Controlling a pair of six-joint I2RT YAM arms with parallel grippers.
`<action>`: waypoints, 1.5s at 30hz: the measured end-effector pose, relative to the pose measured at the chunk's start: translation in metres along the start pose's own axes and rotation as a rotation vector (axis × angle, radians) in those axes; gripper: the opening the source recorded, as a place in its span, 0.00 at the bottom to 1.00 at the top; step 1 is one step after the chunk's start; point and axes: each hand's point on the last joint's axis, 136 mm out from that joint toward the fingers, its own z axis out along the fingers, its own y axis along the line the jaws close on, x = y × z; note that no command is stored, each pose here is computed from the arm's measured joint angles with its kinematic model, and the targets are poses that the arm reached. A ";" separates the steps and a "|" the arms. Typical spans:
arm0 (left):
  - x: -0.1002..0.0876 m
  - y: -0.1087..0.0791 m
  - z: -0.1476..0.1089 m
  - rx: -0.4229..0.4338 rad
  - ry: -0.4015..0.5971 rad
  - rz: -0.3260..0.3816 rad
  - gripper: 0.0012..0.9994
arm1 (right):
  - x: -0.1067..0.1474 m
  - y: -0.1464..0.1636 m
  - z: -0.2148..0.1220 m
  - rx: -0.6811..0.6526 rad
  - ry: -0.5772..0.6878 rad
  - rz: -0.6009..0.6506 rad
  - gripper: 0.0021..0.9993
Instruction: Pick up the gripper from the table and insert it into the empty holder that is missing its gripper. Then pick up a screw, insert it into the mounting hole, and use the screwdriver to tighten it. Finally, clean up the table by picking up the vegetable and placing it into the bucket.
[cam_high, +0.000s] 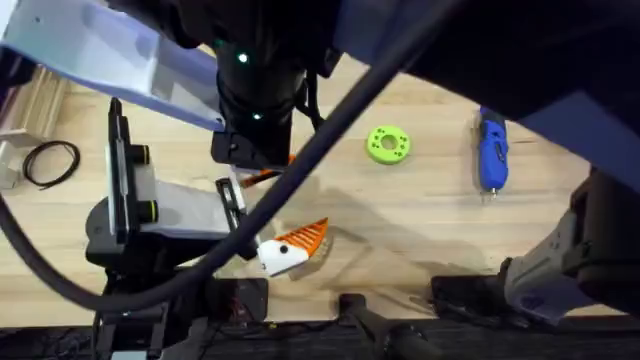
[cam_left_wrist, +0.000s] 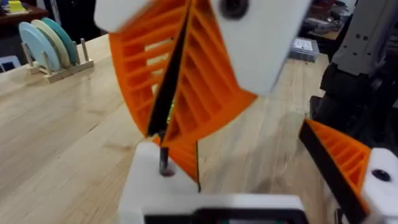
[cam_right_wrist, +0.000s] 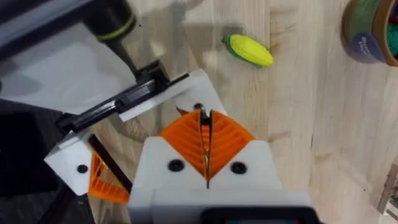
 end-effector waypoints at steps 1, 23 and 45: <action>0.000 0.000 0.000 0.000 0.000 0.000 0.99 | 0.000 0.000 0.000 0.000 0.000 0.000 0.00; 0.000 0.000 0.000 0.000 0.000 0.003 0.99 | -0.005 -0.002 -0.018 0.013 -0.029 0.008 0.00; 0.000 0.000 0.000 0.000 0.000 0.003 0.99 | -0.003 0.000 -0.018 0.000 -0.022 0.019 0.00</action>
